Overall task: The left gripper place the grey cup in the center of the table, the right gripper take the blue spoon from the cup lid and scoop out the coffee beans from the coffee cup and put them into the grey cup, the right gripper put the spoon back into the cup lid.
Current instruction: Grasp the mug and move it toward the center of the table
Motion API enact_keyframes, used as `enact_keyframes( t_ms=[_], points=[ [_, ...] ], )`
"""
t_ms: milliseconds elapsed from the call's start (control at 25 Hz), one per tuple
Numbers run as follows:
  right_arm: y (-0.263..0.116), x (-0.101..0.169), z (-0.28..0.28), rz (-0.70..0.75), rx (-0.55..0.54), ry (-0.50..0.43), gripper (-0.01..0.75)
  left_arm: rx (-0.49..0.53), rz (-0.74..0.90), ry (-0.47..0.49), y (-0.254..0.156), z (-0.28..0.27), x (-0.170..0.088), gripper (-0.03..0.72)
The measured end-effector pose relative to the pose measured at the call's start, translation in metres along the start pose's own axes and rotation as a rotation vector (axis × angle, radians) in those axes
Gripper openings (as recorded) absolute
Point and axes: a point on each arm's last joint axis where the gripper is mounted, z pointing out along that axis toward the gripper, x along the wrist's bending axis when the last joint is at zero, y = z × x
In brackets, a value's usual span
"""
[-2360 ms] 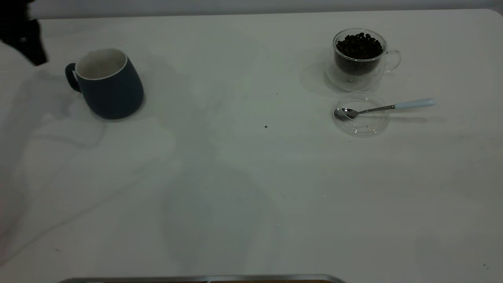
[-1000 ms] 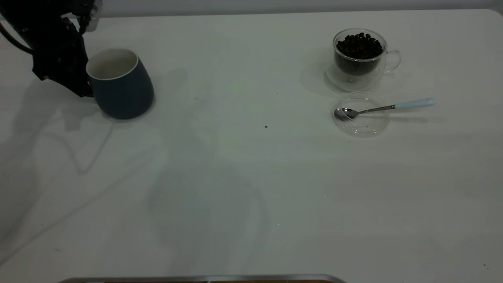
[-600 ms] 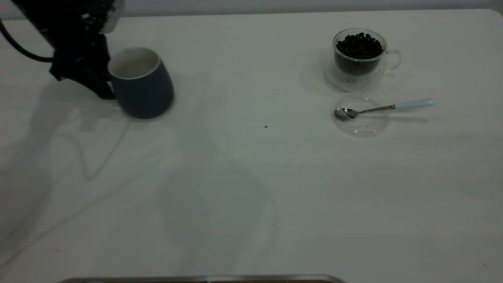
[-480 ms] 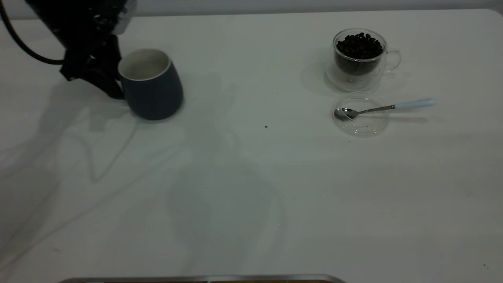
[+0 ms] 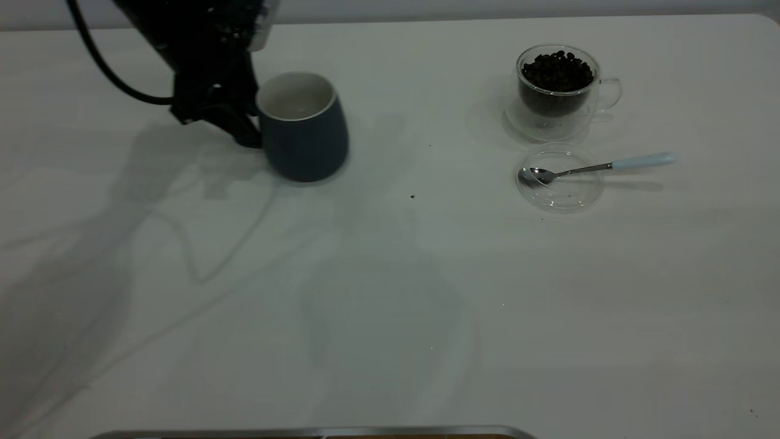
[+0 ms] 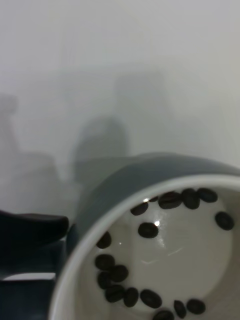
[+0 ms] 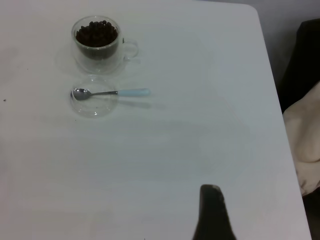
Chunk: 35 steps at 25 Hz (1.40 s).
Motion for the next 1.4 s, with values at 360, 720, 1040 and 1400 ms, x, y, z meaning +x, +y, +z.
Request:
enact_keyframes(
  t_ms=[360,720,1040,1400],
  points=[
    [0.0,0.0,0.0,0.0,0.0,0.0,0.562,-0.044,0.004,0.025,0.026,0.011,0.0,0.474],
    [0.0,0.0,0.0,0.0,0.0,0.0,0.562,-0.057,0.013,0.023,0.036,0.014,-0.002,0.474],
    [0.0,0.0,0.0,0.0,0.0,0.0,0.562,-0.06,0.014,0.014,0.036,0.014,-0.003,0.474],
    [0.0,0.0,0.0,0.0,0.0,0.0,0.562,-0.067,0.024,0.0,0.04,0.007,-0.003,0.474]
  ],
)
